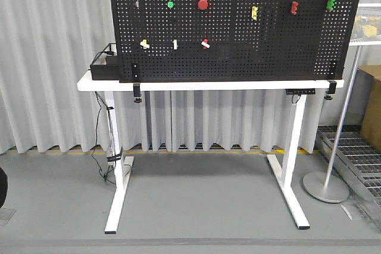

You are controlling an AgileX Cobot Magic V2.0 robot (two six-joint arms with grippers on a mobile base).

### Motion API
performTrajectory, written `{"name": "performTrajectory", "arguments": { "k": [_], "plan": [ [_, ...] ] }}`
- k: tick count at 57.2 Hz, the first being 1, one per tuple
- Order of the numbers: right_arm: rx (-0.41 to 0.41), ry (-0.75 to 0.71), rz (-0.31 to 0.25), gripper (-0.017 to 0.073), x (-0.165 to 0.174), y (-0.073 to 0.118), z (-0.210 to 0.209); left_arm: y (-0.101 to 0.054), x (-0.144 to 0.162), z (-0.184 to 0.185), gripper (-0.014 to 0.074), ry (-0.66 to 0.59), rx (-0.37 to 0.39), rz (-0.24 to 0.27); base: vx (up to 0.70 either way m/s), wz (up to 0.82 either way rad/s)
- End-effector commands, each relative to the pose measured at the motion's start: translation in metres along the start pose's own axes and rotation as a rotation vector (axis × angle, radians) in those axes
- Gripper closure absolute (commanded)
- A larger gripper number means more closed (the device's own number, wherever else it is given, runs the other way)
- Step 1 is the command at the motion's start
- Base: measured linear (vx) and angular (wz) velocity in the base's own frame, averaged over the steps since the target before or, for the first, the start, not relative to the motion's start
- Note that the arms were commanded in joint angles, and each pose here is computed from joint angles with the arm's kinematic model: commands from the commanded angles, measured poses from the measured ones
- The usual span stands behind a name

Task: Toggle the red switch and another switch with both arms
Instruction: 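Drive the base forward up to the black pegboard on the table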

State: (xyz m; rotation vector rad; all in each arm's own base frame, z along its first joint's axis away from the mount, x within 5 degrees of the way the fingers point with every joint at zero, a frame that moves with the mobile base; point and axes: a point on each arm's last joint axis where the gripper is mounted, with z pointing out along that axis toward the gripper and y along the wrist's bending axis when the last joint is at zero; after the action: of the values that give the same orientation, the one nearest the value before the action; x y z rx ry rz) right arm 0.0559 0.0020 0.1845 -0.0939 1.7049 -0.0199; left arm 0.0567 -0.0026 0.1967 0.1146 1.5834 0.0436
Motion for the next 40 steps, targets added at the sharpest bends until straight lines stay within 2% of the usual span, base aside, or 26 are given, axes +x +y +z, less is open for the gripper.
{"name": "performTrajectory", "arguments": {
  "k": [1, 40],
  "plan": [
    [0.007, -0.091, -0.012, 0.0566, -0.0067, -0.0004, -0.0008, 0.0004, -0.0018, -0.0008, 0.0591, -0.078, -0.011, -0.007, 0.00, 0.00],
    [0.007, -0.089, -0.012, 0.0566, -0.0065, -0.0004, -0.0008, 0.0004, -0.0018, -0.0008, 0.0591, -0.078, -0.011, -0.007, 0.00, 0.00]
  ]
}}
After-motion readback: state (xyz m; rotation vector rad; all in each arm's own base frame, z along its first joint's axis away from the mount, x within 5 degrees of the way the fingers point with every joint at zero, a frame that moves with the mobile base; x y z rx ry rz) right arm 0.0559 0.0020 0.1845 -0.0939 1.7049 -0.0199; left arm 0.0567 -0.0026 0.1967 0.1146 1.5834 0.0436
